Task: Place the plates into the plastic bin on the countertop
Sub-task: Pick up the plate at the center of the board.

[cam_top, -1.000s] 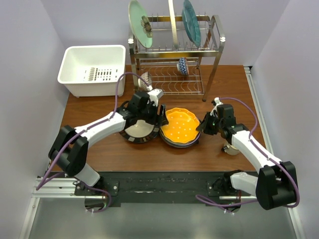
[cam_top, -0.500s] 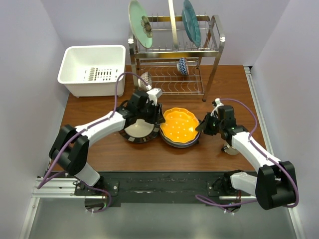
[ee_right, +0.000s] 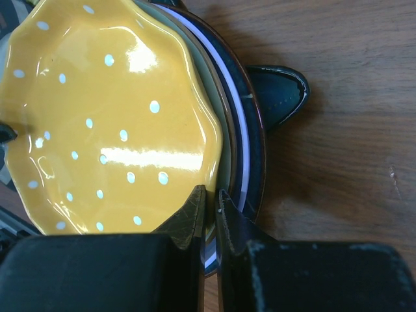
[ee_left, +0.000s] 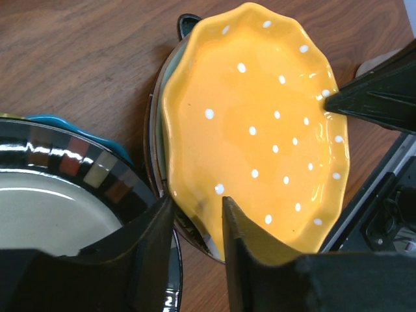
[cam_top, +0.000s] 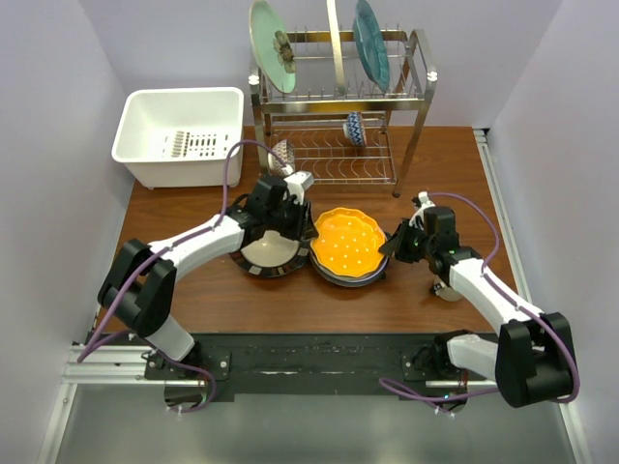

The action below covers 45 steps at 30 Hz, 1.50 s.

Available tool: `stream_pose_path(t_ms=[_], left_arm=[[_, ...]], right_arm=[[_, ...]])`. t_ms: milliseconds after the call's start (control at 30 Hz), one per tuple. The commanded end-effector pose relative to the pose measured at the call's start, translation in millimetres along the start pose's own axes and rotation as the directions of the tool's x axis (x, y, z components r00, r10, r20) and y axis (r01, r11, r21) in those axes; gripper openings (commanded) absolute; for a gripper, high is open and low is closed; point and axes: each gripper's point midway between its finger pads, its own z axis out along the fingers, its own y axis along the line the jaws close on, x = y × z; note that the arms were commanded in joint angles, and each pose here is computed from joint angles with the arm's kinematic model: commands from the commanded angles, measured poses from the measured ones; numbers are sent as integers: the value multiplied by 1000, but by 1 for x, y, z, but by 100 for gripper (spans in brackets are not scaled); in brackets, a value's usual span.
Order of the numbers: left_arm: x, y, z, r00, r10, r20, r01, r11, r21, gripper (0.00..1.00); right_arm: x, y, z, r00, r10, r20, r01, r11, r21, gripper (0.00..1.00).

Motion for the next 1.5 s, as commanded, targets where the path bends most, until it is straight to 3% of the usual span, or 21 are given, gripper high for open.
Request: stream_pose_path(t_ms=[0, 433, 667, 833, 933, 1267, 1467], left_arm=[[-15, -61, -9, 997, 54, 49, -65, 968, 243, 43], [11, -78, 29, 991, 118, -56, -100, 962, 253, 47], [12, -82, 33, 991, 125, -54, -107, 960, 259, 52], [12, -85, 30, 993, 107, -43, -91, 957, 277, 44], [6, -92, 25, 995, 102, -2, -97, 949, 301, 39], [-27, -100, -9, 984, 102, 147, -138, 956, 258, 38], [-32, -109, -20, 981, 103, 165, -147, 947, 286, 39]], right_arm=[[-8, 43, -5, 999, -29, 30, 34, 979, -199, 0], [-18, 60, -18, 991, -90, 95, 112, 956, -271, 0], [-18, 74, -22, 986, -115, 117, 149, 927, -344, 0], [-14, 76, -20, 986, -120, 112, 153, 917, -368, 0], [-11, 75, -17, 986, -124, 107, 156, 913, -376, 0], [-4, 73, -14, 986, -128, 105, 160, 906, -391, 0], [-9, 84, -17, 985, -120, 123, 162, 891, -425, 0]])
